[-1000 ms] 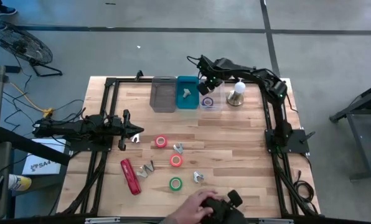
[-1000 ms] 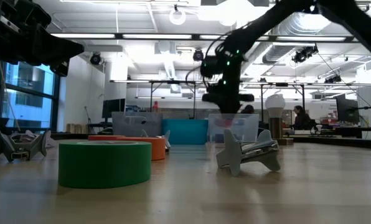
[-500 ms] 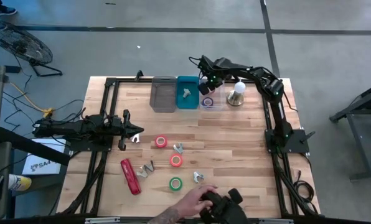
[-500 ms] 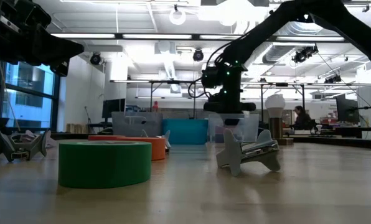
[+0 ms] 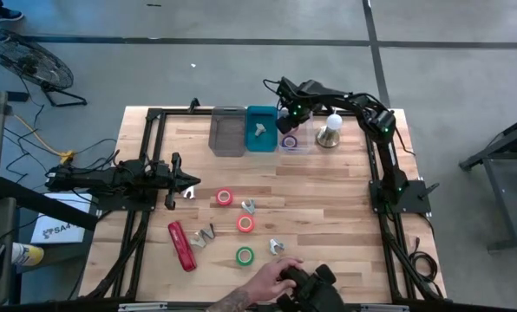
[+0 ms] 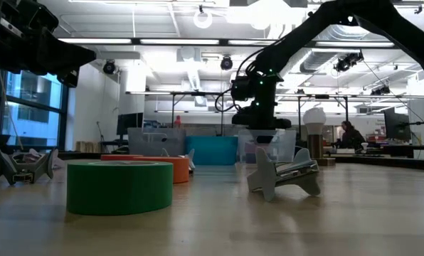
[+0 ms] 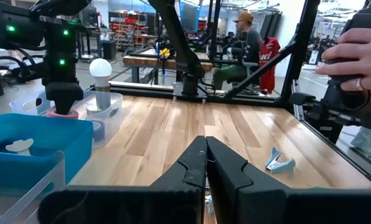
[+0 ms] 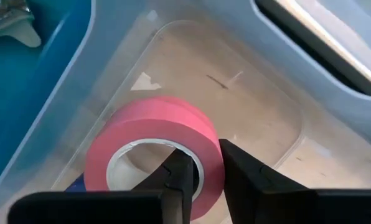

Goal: Pick and place Stapler, Stapler remover, tape
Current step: Put the pink tape into the transparent bin, then put the bottom blue staple remover into the blue bin

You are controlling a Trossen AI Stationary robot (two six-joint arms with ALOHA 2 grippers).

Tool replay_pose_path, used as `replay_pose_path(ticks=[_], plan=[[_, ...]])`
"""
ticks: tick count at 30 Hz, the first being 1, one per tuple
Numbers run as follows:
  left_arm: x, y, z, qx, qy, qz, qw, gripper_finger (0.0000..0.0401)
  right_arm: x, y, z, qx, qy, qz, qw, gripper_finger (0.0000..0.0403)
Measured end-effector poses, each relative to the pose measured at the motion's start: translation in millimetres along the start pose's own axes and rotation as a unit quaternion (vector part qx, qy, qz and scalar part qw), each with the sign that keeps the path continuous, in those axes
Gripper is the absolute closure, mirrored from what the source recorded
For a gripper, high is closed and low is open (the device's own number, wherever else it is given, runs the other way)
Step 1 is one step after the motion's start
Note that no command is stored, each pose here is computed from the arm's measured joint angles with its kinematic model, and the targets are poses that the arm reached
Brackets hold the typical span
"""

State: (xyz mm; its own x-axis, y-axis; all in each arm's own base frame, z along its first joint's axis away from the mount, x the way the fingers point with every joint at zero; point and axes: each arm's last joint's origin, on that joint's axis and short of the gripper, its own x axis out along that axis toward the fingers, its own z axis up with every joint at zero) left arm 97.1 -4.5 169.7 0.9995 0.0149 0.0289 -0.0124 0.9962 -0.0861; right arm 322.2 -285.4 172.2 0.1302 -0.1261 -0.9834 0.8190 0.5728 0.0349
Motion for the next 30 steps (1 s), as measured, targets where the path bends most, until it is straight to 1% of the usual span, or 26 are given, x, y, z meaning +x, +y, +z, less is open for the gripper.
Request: replay_pose_path(ticks=[6,11,20,25,30], plan=[[0.0,0.0,0.0,0.0,0.0,0.0,1.0,0.0396,0.0,-0.9,-1.5,0.002,0.01,0.006,1.0,0.0314],[0.0,0.0,0.0,0.0,0.0,0.0,1.0,0.0396,0.0,-3.4,-0.2,0.016,0.007,0.007,1.0,0.03],[0.0,0.0,0.0,0.0,0.0,0.0,1.0,0.0396,-4.1,-8.4,4.3,0.023,-0.002,0.009,1.0,0.0269],[0.0,0.0,0.0,0.0,0.0,0.0,1.0,0.0396,-18.0,-11.5,12.3,0.022,-0.012,0.012,1.0,0.0249],[0.0,0.0,0.0,0.0,0.0,0.0,1.0,0.0396,-37.9,-10.2,16.7,-0.014,-0.001,0.034,0.999,0.0243]])
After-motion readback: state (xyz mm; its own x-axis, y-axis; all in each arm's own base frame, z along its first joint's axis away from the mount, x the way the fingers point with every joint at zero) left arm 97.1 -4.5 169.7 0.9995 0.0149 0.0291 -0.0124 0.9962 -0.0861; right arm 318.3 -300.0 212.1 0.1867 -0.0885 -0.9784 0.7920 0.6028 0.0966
